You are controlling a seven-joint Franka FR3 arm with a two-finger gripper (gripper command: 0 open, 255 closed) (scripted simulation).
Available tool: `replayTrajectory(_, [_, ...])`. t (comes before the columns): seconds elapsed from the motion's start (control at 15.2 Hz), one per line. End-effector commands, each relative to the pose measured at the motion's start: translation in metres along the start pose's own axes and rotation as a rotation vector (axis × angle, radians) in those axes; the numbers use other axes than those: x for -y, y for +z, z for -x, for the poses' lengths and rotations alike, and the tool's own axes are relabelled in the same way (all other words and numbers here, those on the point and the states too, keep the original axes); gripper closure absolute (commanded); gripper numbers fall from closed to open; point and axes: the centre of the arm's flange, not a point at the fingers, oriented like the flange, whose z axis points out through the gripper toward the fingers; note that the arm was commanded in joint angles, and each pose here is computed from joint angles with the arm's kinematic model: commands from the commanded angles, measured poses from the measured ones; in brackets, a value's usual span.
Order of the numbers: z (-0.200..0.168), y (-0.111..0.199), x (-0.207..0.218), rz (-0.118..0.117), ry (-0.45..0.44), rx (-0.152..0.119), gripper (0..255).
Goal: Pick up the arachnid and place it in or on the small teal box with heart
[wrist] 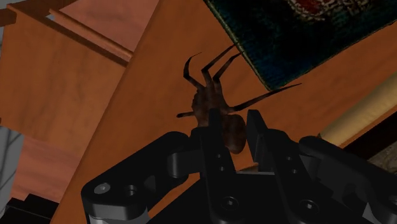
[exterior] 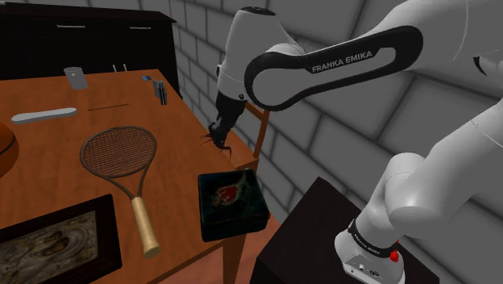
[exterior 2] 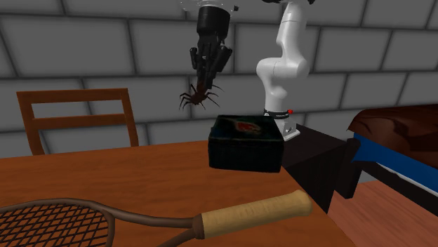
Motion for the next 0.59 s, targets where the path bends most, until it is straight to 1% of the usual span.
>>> replayTrajectory(0.0, [0.019,-0.005,0.015,0.000,0.001,0.000,255])
replayTrajectory(0.46, [0.085,-0.025,0.077,0.000,0.001,0.000,255])
replayTrajectory(0.53, [0.086,-0.020,0.077,0.000,0.001,0.000,255])
